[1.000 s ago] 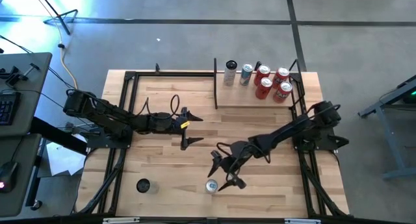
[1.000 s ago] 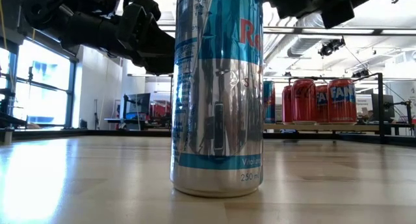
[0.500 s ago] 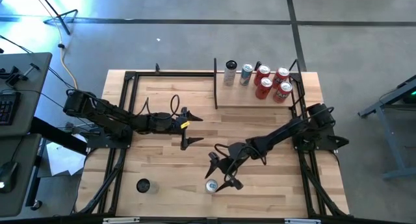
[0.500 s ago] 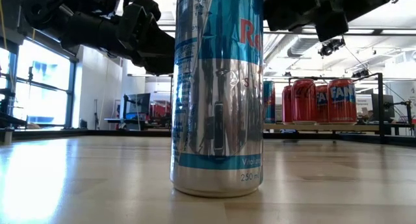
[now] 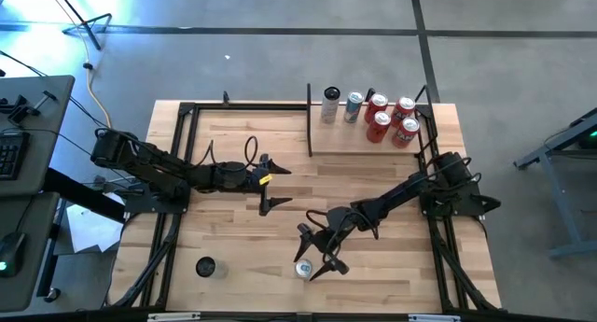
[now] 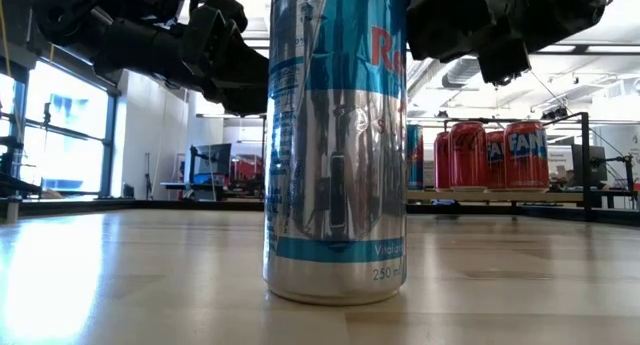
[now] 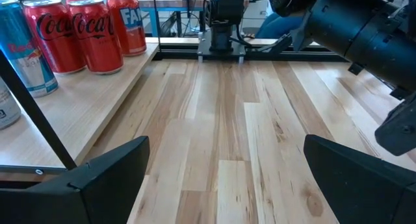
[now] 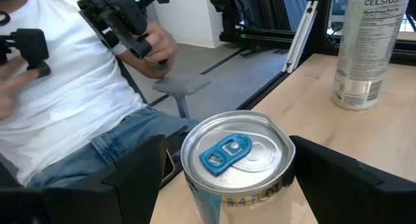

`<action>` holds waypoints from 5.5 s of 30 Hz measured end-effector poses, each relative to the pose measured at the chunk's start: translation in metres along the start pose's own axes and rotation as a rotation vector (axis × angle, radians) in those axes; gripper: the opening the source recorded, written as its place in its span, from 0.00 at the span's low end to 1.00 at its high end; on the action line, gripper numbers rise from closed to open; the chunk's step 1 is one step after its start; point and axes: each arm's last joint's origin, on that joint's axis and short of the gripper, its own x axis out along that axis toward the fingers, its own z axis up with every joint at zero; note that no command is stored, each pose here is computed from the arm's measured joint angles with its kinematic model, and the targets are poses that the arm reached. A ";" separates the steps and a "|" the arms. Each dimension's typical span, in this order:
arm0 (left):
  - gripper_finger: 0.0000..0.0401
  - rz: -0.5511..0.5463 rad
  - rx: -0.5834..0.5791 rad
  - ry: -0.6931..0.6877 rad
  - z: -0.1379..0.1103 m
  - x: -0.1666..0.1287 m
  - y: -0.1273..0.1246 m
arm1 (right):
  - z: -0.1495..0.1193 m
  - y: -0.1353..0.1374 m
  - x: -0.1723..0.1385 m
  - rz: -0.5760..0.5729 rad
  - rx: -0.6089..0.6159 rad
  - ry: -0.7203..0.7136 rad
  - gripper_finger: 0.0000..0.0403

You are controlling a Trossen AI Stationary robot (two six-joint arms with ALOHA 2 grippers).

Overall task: Place canned beverage on shelf
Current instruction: Put the blue soda can on the shelf and align it with the other blue soda can, then put the white soda can on the shelf and align it with the other white soda can

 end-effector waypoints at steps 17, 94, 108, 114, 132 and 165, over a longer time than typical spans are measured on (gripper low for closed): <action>0.99 0.000 -0.008 0.000 0.000 0.000 0.000 | -0.001 -0.013 -0.007 -0.042 0.021 0.012 0.56; 0.99 0.026 -0.103 0.005 -0.001 0.000 0.001 | -0.004 -0.066 -0.349 -1.255 0.134 -0.032 0.70; 0.76 0.132 -0.128 -0.011 0.009 -0.005 0.003 | 0.019 -0.036 -0.340 -1.272 0.067 -0.037 0.48; 0.38 0.141 -0.087 0.050 0.031 -0.015 -0.001 | 0.013 -0.036 -0.310 -1.231 0.092 0.056 0.04; 0.07 -0.002 -0.004 0.096 0.060 -0.052 -0.019 | 0.001 -0.051 -0.304 -1.385 0.143 0.105 0.02; 0.01 0.324 -0.629 1.218 0.140 -0.109 -0.223 | 0.026 0.016 -0.225 -1.096 -0.141 0.159 0.00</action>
